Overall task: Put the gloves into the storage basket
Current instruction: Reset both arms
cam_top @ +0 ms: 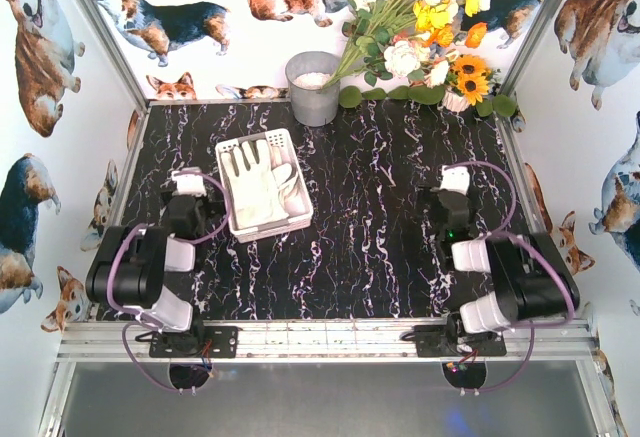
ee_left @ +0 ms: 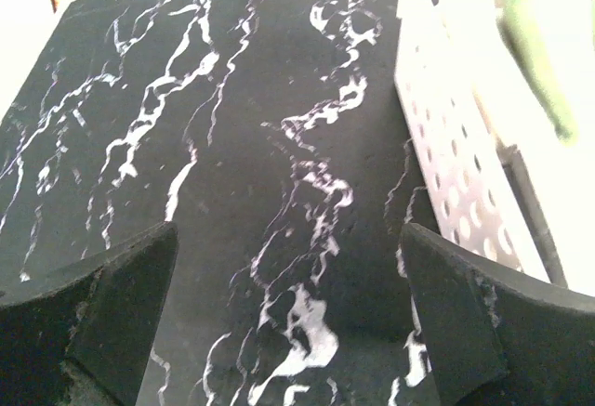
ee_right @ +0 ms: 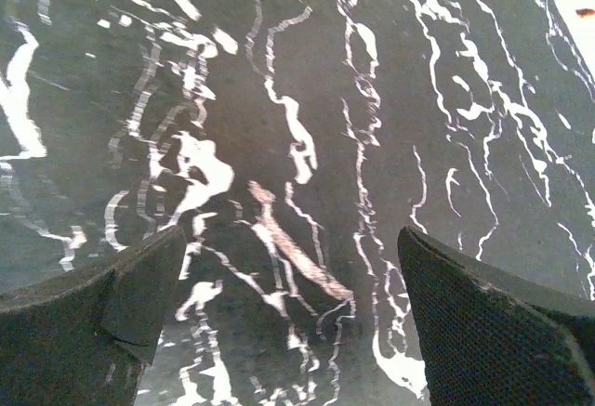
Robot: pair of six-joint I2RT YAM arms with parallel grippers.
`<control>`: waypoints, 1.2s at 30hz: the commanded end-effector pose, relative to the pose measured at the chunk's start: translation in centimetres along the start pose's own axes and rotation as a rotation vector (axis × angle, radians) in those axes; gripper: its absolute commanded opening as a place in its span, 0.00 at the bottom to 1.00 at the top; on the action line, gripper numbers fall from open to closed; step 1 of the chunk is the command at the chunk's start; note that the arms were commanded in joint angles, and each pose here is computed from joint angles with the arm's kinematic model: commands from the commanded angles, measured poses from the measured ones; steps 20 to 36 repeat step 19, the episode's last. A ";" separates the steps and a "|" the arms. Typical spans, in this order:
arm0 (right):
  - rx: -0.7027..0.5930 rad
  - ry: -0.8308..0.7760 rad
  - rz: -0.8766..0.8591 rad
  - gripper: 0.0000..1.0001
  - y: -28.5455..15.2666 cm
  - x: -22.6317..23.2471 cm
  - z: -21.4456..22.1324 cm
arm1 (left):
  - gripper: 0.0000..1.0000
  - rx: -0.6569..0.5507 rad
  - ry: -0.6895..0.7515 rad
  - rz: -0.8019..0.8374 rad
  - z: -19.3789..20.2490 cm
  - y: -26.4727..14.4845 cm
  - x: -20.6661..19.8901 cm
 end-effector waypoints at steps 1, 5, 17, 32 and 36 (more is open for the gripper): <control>-0.137 0.072 -0.003 1.00 1.4 -1.1 -1.8 | 1.00 -0.056 0.030 0.025 -1.7 1.4 -1.2; -0.114 0.086 -0.022 1.00 1.4 -1.2 -1.8 | 1.00 -0.070 0.022 -0.006 -1.8 1.3 -1.0; -0.131 0.084 -0.028 1.00 1.6 -1.1 -1.5 | 1.00 -0.078 0.021 -0.003 -1.8 1.2 -1.1; -0.147 0.080 -0.030 1.00 1.4 -1.2 -1.5 | 1.00 -0.078 0.020 -0.001 -1.8 1.2 -1.1; -0.147 0.080 -0.030 1.00 1.4 -1.2 -1.5 | 1.00 -0.078 0.020 -0.001 -1.8 1.2 -1.1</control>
Point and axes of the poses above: each gripper's point midway between its finger pads, its own y axis out along the fingers, its own x axis along the line the jaws close on, z = x × y, the point moved 9 cm from there along -y, back along the fingers, and after that the axes turned 14 degrees about -y, right-handed, at the moved point
